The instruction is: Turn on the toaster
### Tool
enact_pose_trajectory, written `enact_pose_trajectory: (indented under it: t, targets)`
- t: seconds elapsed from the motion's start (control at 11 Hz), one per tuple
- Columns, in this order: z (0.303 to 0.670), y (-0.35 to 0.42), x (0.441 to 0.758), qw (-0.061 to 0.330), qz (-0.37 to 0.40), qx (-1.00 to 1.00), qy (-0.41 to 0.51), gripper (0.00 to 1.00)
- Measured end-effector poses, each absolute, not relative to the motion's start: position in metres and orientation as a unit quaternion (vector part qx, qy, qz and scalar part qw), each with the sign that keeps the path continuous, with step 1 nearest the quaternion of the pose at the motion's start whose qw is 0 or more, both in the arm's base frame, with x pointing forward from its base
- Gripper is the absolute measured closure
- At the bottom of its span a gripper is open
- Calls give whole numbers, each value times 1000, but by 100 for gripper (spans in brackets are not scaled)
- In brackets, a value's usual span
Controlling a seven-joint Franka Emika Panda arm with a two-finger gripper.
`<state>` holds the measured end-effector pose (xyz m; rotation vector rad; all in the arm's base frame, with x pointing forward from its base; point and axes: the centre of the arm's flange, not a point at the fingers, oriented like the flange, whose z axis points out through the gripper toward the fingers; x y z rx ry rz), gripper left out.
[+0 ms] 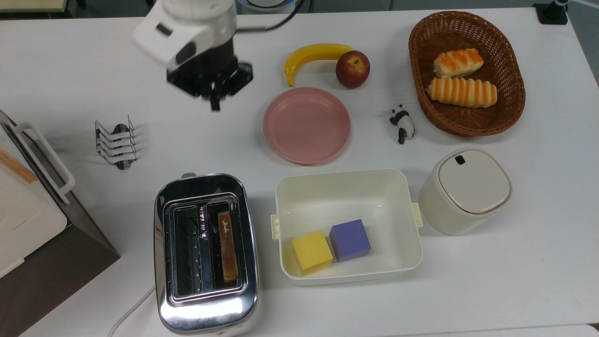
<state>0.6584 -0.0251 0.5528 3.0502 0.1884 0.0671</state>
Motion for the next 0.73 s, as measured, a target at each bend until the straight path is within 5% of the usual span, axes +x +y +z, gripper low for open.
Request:
enact_pose_trajectory:
  t: [0.73]
  targets:
    - [623,3,582,25,-26,997,71,94]
